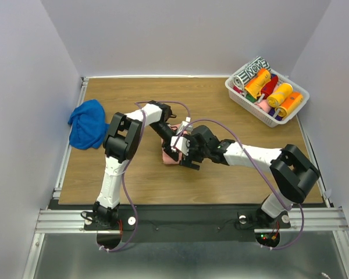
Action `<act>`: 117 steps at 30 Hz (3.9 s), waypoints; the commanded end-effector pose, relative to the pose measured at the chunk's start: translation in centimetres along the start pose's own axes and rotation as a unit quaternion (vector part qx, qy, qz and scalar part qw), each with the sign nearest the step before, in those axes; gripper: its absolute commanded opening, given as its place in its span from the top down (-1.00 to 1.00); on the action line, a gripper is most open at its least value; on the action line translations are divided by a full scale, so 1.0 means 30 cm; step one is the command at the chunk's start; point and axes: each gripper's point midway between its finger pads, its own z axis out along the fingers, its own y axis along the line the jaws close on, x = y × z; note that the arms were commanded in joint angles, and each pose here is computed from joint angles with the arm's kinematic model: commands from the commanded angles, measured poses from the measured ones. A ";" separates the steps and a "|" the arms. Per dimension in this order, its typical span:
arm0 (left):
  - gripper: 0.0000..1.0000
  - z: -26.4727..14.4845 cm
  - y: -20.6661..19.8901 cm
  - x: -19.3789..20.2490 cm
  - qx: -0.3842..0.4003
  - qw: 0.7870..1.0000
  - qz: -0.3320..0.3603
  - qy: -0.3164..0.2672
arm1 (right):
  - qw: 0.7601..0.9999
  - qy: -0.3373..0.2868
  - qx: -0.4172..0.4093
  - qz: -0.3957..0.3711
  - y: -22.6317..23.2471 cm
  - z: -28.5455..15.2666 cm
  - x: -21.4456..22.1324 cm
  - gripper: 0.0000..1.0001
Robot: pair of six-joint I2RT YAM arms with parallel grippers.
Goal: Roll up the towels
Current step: Roll the towel
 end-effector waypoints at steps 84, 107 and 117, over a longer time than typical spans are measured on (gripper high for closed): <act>0.17 0.096 -0.216 0.141 -0.347 0.889 0.295 0.049 | 0.828 0.017 -0.410 0.383 0.182 -0.005 0.030 -0.30; 0.10 0.083 -0.125 0.215 -0.073 0.994 0.058 0.052 | 0.935 -0.105 -0.062 0.333 -0.283 -0.521 -0.027 -1.00; 0.04 0.057 -0.054 0.203 -0.036 0.998 0.025 0.042 | 0.987 -0.082 0.020 0.137 -0.119 -0.339 -0.076 -1.00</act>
